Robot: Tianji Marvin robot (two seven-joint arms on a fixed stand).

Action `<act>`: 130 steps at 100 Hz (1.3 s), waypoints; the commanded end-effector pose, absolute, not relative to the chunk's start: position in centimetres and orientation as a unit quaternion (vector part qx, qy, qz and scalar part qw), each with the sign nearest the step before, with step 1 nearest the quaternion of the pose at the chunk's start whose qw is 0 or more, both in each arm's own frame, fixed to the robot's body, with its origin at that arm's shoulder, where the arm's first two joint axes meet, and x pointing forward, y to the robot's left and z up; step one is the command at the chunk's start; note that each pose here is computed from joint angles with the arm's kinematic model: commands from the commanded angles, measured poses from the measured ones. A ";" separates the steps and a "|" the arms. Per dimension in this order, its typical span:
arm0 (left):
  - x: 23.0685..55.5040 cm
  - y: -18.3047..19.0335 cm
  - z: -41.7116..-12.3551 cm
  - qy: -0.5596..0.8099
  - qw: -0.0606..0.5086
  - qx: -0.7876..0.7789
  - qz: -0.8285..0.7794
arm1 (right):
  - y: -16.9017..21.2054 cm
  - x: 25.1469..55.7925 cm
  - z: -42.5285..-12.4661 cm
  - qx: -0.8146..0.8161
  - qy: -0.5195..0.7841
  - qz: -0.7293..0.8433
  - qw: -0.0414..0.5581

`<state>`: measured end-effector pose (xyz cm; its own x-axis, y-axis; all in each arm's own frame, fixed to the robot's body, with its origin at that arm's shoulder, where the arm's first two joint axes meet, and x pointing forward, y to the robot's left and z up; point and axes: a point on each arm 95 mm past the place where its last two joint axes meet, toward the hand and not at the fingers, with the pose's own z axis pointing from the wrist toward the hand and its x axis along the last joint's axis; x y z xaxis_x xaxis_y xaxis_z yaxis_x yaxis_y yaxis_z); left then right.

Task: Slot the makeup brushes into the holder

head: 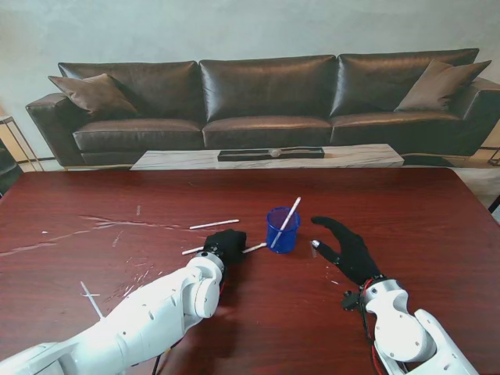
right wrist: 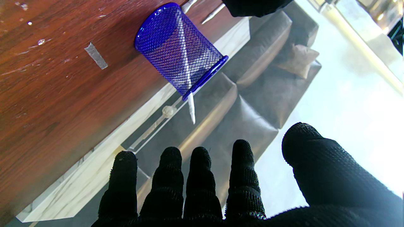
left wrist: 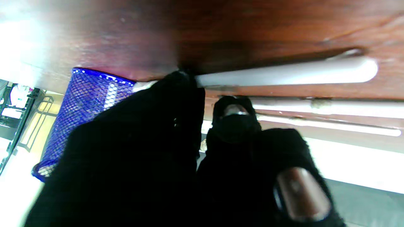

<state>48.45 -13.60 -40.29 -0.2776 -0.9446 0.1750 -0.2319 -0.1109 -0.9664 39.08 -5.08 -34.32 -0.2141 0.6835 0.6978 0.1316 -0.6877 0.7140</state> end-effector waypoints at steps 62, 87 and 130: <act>47.8 -12.4 -41.2 0.626 0.326 -0.464 -0.535 | -4.8 38.9 -34.5 0.594 0.345 0.700 0.195; 47.8 -12.6 -40.2 0.606 0.329 -0.470 -0.551 | -4.8 38.9 -34.5 0.594 0.345 0.700 0.195; 47.8 -13.3 -37.0 0.549 0.334 -0.482 -0.596 | -4.9 38.9 -34.5 0.594 0.345 0.700 0.196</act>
<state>47.89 -12.72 -37.76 -0.3200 -0.9304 0.1786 -0.1490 -0.1367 -0.9793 39.13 -5.05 -34.37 -0.2141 0.6848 0.6966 0.1317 -0.6864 0.7152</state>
